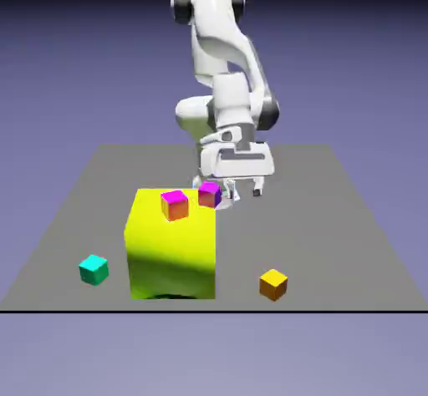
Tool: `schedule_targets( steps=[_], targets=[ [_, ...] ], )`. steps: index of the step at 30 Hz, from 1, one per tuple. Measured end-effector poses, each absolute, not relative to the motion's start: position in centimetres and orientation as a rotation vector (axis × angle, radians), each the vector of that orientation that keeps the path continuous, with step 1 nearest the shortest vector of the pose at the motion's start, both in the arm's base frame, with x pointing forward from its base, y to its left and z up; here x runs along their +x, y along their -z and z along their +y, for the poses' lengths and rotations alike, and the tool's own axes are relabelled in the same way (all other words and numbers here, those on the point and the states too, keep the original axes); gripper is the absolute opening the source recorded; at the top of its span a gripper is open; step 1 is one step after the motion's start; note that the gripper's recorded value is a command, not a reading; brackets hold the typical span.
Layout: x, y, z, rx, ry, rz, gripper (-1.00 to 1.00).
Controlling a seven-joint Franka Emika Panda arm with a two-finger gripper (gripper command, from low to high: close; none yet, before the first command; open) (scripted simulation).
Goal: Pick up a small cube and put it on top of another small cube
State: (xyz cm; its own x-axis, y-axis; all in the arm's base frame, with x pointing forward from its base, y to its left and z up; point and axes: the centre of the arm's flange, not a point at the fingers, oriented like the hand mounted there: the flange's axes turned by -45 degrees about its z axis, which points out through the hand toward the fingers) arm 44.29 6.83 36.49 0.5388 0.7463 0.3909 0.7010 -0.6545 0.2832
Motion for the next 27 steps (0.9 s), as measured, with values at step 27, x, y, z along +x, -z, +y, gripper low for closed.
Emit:
schedule_targets(
  steps=[27],
  targets=[
    [46.4,-19.6,17.4,1.196,0.089,2.707,0.0]
  ],
)
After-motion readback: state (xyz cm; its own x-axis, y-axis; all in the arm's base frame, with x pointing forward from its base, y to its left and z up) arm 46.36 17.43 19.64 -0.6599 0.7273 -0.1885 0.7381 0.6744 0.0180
